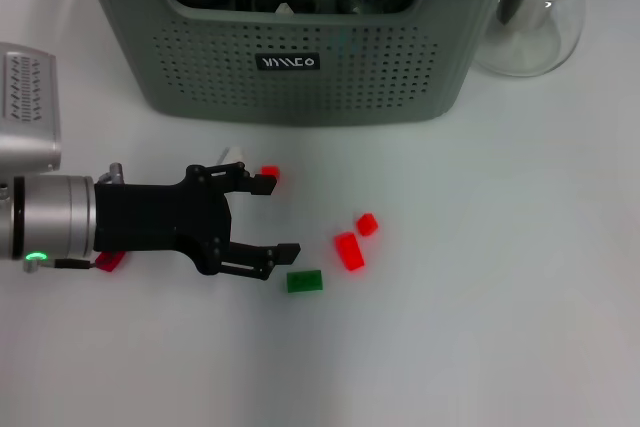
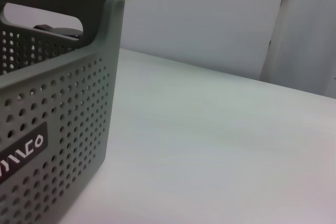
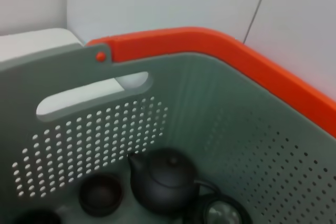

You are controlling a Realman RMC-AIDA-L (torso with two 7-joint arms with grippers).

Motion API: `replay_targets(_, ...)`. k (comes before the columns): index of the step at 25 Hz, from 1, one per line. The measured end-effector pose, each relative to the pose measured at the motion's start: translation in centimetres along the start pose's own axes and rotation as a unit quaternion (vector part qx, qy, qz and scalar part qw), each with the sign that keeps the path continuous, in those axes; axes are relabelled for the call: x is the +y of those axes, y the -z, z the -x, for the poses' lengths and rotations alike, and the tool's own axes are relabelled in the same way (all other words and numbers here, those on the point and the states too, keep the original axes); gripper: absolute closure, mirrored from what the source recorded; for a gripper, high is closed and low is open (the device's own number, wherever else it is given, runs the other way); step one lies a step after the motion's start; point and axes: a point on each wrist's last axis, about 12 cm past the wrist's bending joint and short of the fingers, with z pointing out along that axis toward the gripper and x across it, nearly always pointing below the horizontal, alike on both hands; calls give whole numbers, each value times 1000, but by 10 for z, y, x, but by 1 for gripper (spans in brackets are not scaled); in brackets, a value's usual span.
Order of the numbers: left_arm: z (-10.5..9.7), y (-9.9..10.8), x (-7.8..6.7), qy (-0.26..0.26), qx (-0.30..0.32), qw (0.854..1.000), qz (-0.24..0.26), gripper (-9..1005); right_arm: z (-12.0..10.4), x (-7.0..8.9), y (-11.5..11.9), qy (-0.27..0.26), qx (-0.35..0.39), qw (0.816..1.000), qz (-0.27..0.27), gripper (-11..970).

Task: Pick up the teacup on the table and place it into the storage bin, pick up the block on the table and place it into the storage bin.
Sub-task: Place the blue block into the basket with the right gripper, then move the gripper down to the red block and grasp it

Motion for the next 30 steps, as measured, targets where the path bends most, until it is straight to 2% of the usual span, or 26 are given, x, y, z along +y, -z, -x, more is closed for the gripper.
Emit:
replay_targets(2,0,0,0,0,0,1000,0,77,-1,2,-1,6,2,1000,0,536)
replay_targets(13,0,0,0,1,-1,1000,0,77,-3,2,-2,14,2,1000,-6,407)
replay_targets(15,-1,0,0,1,-1,1000,0,77,-2,1,-1,13,-1,1000,-7,182)
replay_targets(18,-1,0,0,1,-1,1000,0,77,5,0,9,0,-27,1000,8,183)
replay_targets(22,-2,1,-2,3,-1,1000,-1,77,14,-2,44,-15,-92,994,61,184)
replay_targets(25,-3,1,-2,4,1,1000,-2,77,13,0,82,-8,-142,983,113,185)
replay_targets(30,-4,1,-3,5,2,1000,-4,77,-17,7,130,25,-150,966,209,186)
